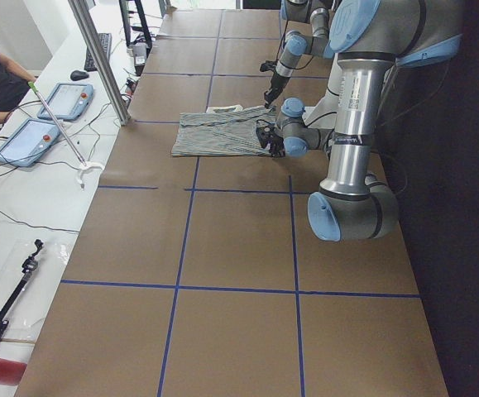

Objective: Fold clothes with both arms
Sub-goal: 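Grasp the shirt's near edge with both grippers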

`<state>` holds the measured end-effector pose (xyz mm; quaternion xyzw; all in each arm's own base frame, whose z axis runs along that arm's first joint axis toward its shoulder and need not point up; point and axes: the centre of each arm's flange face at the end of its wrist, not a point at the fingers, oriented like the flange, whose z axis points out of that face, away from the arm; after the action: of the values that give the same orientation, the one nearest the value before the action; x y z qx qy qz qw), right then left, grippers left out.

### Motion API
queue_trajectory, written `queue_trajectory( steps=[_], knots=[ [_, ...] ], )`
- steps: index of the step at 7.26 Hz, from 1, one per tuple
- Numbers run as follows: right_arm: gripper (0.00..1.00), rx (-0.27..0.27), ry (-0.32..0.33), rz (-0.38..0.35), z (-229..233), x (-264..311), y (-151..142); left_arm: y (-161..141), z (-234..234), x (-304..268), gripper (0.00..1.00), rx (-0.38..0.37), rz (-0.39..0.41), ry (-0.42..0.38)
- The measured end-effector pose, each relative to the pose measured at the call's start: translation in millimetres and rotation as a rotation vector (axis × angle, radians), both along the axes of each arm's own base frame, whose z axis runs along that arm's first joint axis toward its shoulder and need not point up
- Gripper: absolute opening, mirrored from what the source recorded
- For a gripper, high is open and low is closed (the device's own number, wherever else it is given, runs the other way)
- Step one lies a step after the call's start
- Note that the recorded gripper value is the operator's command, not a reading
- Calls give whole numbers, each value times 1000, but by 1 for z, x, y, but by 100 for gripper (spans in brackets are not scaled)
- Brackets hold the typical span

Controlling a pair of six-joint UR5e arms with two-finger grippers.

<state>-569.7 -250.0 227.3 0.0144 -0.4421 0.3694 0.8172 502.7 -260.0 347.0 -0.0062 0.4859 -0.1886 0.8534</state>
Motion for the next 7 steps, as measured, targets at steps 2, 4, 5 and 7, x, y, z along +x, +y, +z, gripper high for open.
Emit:
queue_trajectory(
  steps=[2,4,5,7],
  knots=[
    [0,1,1,-1,0,0,0,9,-12,14,2,-4,22,-19],
    [0,1,0,-1,0,0,0,14,-16,18,0,-5,31,-22],
    [0,1,0,-1,0,0,0,14,-18,17,0,-4,31,-19],
    [0,1,0,-1,0,0,0,13,-26,7,0,2,29,-3]
  ],
)
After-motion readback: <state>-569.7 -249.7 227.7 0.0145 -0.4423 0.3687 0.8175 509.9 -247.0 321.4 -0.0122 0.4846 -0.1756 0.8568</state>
